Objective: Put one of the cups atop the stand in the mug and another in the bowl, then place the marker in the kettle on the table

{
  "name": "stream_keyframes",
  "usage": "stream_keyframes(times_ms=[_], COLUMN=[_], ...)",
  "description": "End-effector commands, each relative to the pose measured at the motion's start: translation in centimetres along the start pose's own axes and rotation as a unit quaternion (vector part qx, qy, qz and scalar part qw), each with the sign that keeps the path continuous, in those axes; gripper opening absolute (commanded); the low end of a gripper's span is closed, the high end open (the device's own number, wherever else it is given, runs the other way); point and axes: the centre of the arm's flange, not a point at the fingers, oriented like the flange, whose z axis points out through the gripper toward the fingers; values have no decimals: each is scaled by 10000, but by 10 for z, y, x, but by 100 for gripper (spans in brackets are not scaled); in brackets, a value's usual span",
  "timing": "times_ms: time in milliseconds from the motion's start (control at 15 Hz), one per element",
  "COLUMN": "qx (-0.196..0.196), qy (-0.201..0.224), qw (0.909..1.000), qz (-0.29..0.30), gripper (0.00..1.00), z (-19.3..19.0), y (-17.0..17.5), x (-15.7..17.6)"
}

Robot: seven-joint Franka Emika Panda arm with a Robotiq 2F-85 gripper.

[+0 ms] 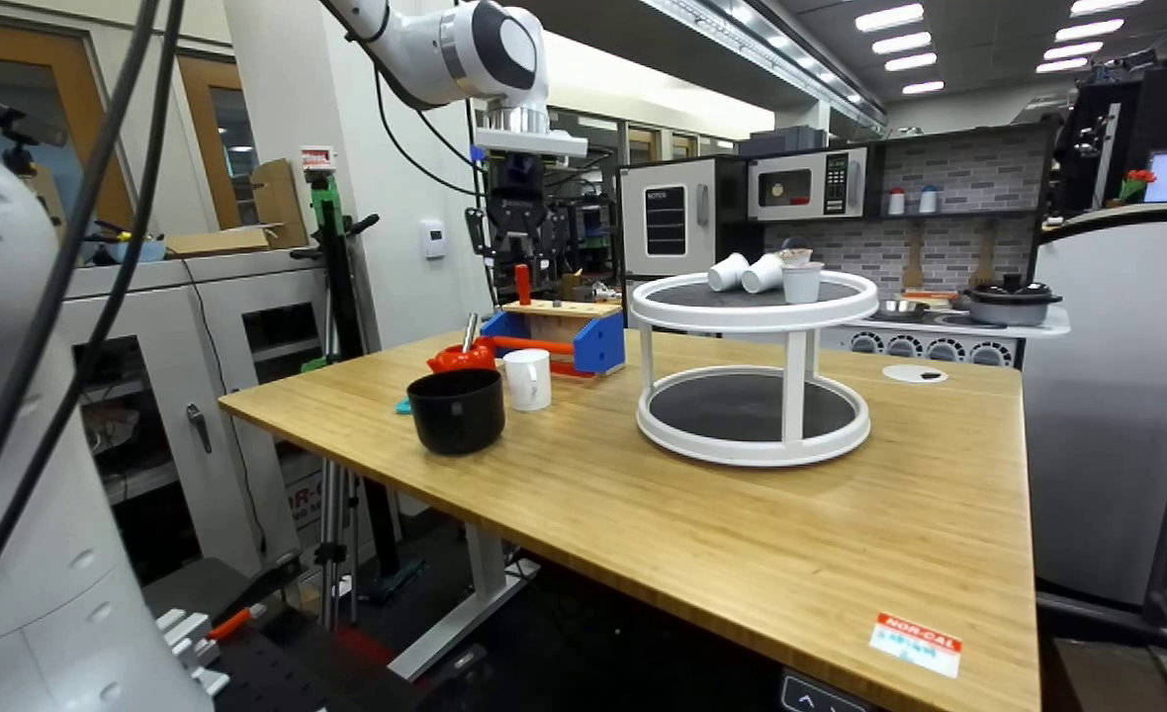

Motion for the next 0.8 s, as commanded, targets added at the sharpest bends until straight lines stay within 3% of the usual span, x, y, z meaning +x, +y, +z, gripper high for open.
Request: stream_keyframes(times_ms=[0,133,267,533,733], qx=[-80,-143,-232,-459,-501], qy=[-89,-209,-269,-275,-365], qw=[9971,9926,9891,9853,9897], qz=[-757,-1186,-1428,-1625,-1290], gripper=[89,99,100,100,100], z=[5,7,1,-11,-15], y=[-54,-78,-87,-75,-49], x=[26,50,63,59,51])
